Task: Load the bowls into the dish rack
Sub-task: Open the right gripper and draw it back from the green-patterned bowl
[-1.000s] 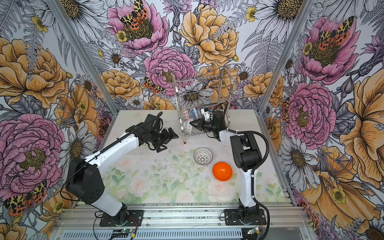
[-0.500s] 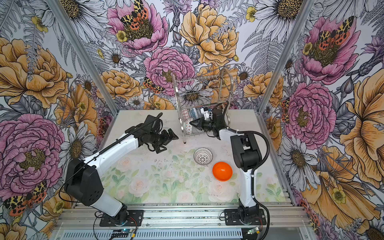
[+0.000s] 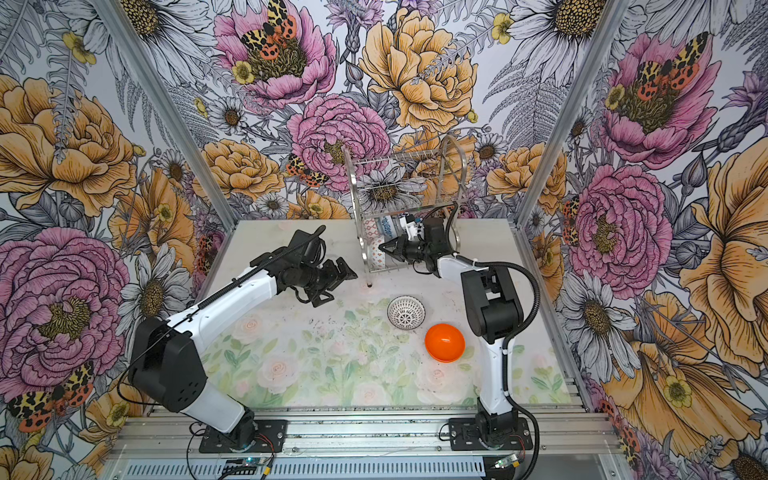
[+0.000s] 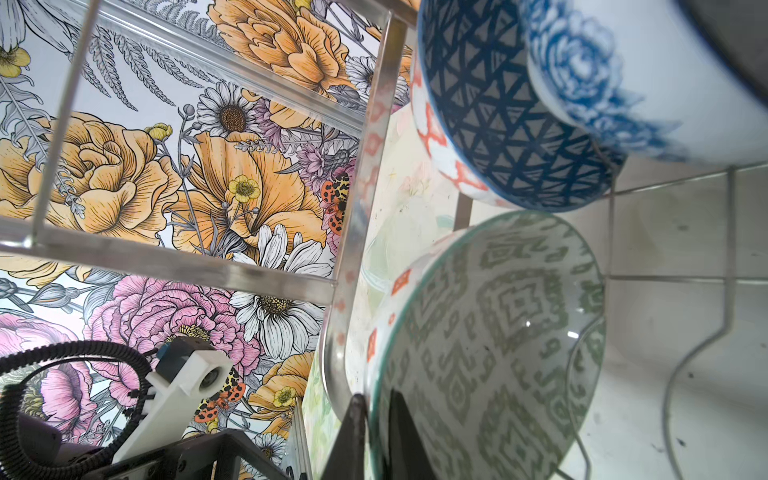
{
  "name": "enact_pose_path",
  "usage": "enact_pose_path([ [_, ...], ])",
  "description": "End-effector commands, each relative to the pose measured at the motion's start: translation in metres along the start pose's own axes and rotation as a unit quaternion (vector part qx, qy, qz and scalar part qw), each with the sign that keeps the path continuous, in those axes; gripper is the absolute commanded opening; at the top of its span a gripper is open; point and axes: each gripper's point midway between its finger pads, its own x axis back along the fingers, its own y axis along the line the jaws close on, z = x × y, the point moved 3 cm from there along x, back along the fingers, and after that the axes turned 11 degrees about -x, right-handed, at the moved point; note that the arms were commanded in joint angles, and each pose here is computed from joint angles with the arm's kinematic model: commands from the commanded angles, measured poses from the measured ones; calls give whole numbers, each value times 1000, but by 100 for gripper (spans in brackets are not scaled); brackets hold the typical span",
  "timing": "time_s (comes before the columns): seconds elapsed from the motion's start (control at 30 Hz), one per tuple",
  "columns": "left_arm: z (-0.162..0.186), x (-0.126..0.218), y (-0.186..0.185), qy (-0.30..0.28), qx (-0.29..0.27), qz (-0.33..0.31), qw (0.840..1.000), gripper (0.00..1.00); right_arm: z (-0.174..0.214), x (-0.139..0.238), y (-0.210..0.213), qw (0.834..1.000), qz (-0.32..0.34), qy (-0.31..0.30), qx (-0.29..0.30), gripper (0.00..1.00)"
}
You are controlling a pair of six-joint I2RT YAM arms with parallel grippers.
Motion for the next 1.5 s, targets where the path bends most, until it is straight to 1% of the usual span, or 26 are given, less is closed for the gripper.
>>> enact_pose_path([
  [0.0,3,7,-2,-8,-11,1,1000,99,15,-10,-22,998,40,20,-31,15],
  [0.2,4,8,-2,-9,-12,1,1000,99,17,-12,-16,999,37,24,-28,16],
  [0.37,5,9,-2,-10,-12,2,1000,98,15,-11,-7,999,31,23,-24,20],
  [1.0,11,11,-3,-11,-20,2,1000,98,14,9,30,1000,9,-9,-17,45],
  [1.47,20,4,-7,-4,-35,-4,999,99,24,40,35,999,17,-31,-15,61],
])
